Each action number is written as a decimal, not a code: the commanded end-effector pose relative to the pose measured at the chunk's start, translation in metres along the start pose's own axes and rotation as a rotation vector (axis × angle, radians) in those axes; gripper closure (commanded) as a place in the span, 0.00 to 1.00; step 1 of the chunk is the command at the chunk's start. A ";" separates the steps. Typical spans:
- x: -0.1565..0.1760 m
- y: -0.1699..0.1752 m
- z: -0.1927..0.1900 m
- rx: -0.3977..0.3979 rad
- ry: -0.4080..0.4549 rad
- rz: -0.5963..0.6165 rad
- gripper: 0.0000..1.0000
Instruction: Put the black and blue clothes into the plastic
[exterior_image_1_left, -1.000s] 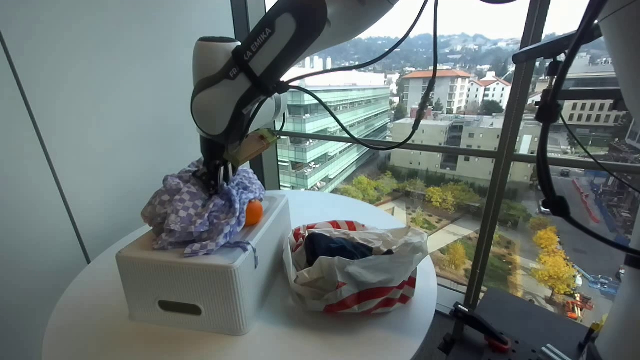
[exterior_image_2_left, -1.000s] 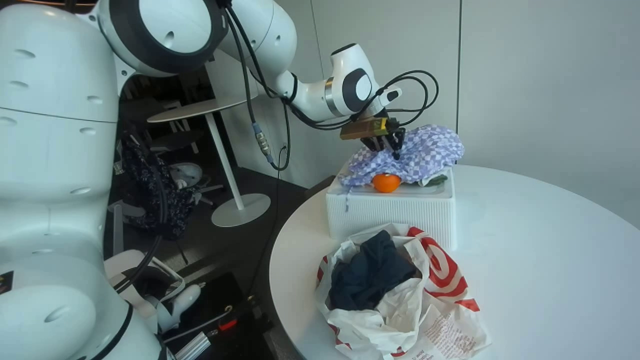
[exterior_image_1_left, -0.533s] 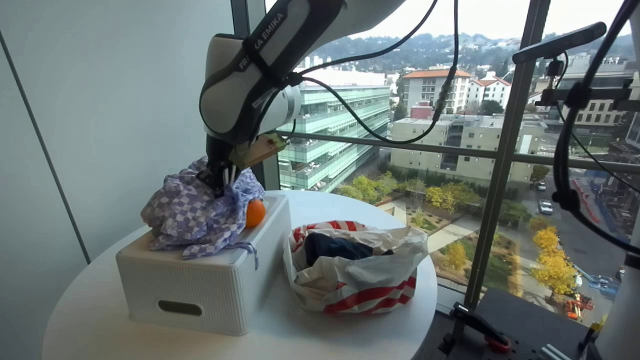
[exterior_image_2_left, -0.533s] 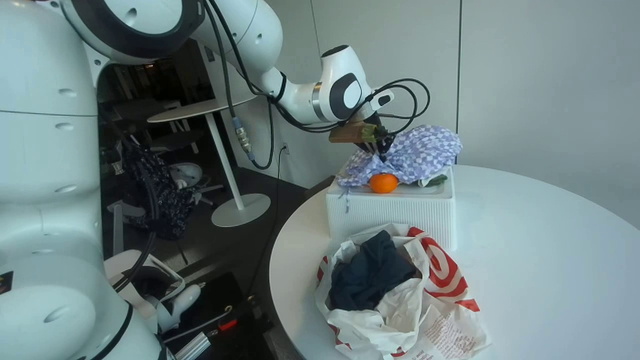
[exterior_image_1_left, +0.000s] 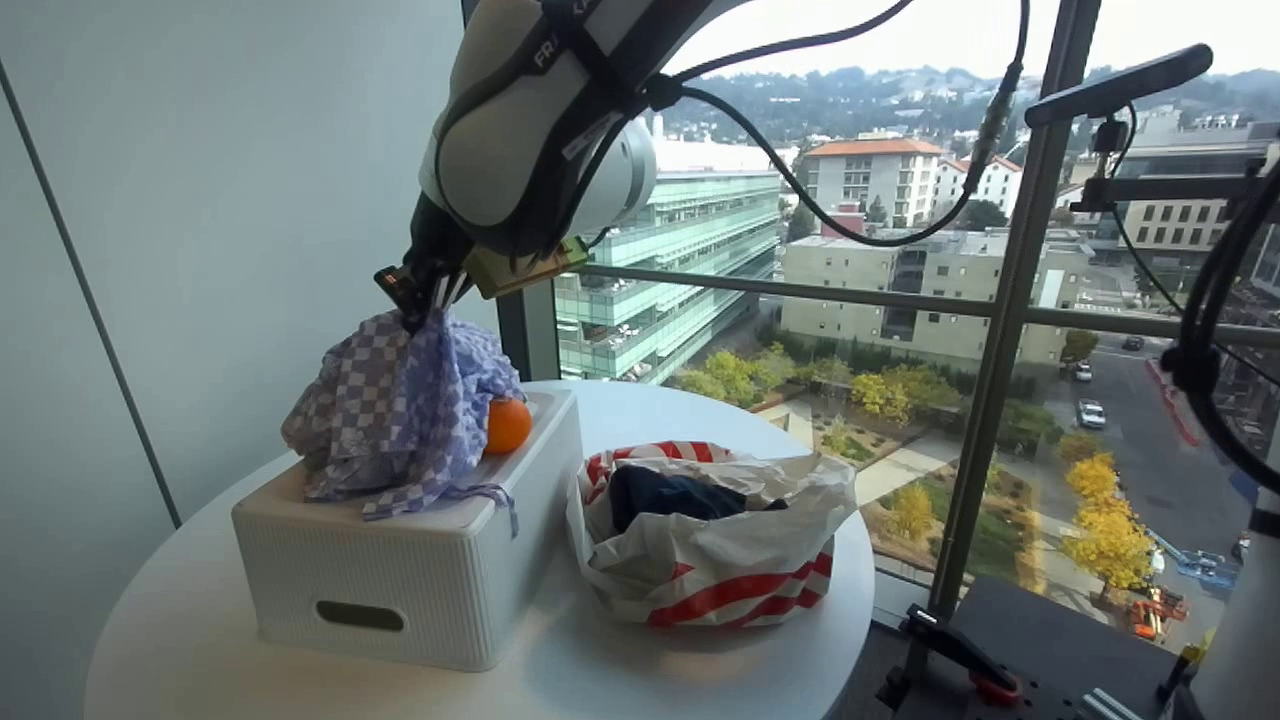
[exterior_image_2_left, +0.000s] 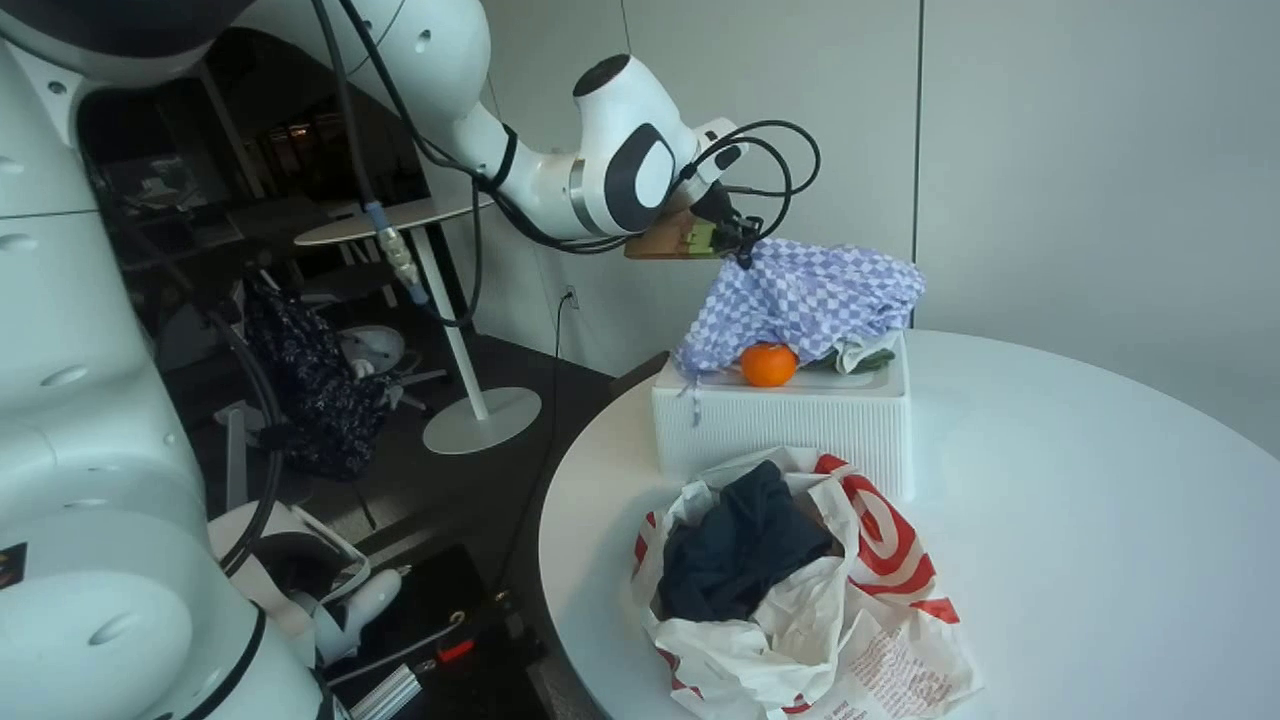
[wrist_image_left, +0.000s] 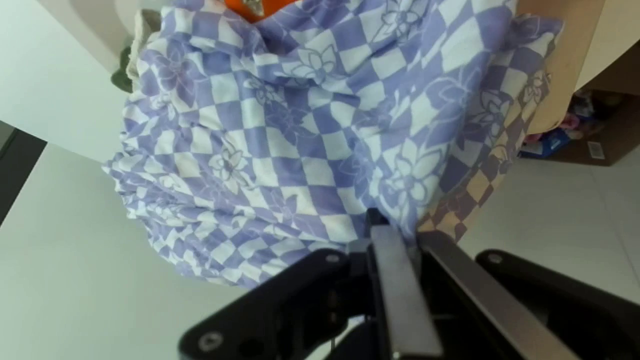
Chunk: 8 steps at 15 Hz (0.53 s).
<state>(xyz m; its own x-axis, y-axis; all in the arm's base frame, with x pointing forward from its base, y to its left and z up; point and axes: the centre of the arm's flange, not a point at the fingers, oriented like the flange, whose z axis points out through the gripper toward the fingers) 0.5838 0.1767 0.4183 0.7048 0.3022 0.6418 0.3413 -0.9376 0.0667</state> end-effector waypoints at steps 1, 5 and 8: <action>0.015 -0.014 -0.068 -0.031 0.178 -0.023 0.99; 0.053 -0.022 -0.148 -0.094 0.370 -0.052 0.99; 0.066 -0.015 -0.214 -0.140 0.479 -0.049 0.99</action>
<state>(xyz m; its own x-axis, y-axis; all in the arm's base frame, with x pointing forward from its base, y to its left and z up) 0.5281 0.1719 0.5774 0.4114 0.2919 0.8634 0.3092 -0.9359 0.1691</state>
